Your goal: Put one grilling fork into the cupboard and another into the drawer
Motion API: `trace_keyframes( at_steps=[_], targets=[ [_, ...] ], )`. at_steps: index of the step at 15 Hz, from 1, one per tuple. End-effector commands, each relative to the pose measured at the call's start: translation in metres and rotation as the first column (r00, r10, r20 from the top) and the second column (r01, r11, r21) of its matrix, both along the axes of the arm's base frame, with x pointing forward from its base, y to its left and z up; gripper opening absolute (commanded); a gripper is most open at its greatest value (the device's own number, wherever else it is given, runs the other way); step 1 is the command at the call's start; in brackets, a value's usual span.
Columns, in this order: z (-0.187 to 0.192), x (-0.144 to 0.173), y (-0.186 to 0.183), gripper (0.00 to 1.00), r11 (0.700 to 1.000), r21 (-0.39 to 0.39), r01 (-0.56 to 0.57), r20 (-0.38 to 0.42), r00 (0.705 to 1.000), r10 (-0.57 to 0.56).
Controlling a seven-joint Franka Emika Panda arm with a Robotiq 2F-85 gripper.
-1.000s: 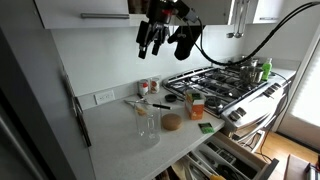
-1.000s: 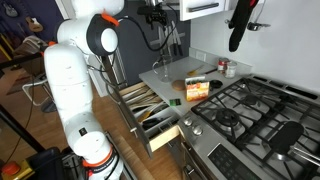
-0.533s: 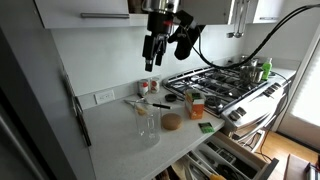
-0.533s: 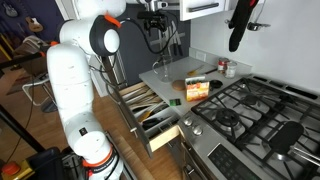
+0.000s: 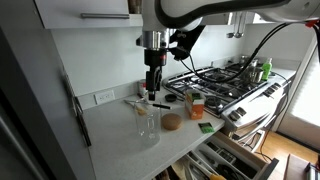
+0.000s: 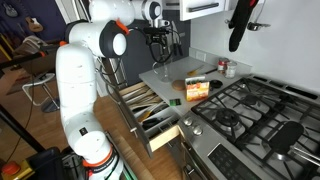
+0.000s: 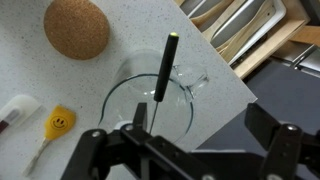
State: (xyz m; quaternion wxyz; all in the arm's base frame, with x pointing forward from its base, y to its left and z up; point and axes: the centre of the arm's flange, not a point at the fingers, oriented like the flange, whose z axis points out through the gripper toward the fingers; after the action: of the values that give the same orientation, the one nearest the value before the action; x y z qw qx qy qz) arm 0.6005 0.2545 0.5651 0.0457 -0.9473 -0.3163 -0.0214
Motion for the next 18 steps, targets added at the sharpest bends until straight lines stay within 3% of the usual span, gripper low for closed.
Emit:
trace_keyframes(
  at_steps=[1,10,13,15,18],
  targets=[
    [-0.024,0.001,-0.003,1.0,1.0,-0.018,0.003,0.04,0.999,-0.002],
    [-0.046,0.02,-0.016,0.9,0.997,-0.055,0.049,0.098,0.994,-0.043],
    [-0.048,0.022,-0.017,0.72,0.997,-0.054,0.053,0.098,0.994,-0.047],
    [-0.049,0.022,-0.017,0.53,0.997,-0.053,0.051,0.095,0.994,-0.046],
    [-0.049,0.023,-0.016,0.41,0.998,-0.051,0.047,0.095,0.995,-0.042]
  ],
)
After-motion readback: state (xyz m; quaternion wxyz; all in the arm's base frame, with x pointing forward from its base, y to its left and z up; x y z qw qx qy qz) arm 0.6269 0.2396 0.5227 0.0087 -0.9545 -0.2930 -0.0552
